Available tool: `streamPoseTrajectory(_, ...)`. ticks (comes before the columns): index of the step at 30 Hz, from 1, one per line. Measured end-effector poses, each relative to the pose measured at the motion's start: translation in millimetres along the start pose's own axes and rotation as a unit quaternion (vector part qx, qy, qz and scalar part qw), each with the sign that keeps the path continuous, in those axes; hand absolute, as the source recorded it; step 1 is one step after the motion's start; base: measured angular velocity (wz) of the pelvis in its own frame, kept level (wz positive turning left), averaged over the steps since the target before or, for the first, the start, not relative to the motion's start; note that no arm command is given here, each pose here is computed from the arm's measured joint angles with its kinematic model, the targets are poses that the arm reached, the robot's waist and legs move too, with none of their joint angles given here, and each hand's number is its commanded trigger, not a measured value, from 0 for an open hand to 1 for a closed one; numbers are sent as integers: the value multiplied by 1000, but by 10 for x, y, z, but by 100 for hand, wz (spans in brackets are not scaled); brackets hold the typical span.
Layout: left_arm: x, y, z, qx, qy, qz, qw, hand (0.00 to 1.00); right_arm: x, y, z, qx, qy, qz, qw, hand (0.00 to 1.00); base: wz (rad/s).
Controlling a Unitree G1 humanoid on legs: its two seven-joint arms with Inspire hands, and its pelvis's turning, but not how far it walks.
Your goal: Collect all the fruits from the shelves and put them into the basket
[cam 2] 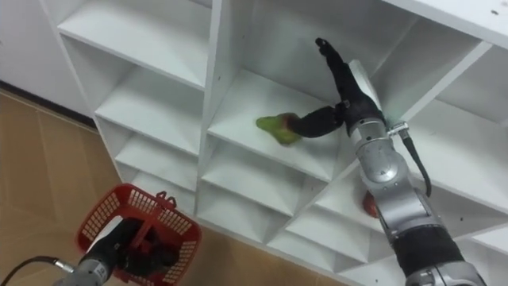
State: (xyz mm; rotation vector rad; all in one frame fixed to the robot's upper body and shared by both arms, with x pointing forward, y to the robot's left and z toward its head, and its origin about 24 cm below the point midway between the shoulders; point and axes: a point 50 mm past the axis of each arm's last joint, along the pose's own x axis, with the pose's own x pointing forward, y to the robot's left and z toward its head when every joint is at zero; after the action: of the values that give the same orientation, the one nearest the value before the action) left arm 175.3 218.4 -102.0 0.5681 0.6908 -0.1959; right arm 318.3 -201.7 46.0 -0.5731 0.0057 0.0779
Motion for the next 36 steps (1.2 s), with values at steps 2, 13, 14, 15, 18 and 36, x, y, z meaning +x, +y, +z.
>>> streamPoseTrajectory(2, 0, -2, -1, 0, 1, -1, 1000, 100, -1, 12, -8, 4, 2, 2, 1000, 0, 5)
streamPoseTrajectory(13, 23, -2, 33, -2, 2, 2, 1000, 100, -28, 130, -141, 13, 38, 33, 999, 0, 3)
streamPoseTrajectory(14, 26, -2, 38, -2, 1, 2, 1000, 100, -28, 136, -141, 13, 38, 34, 999, 0, 0)
streamPoseTrajectory(15, 28, 0, 43, -1, 0, 2, 1000, 100, -28, 142, -139, 14, 37, 36, 999, 0, 0)
streamPoseTrajectory(18, 33, -17, 56, -3, -1, 0, 1000, 100, -32, 163, -155, 18, 41, 45, 998, 0, -3)
streamPoseTrajectory(36, 36, -119, 57, 6, -1, -29, 1000, 100, -14, 206, -185, 45, 52, 57, 996, 0, 0)
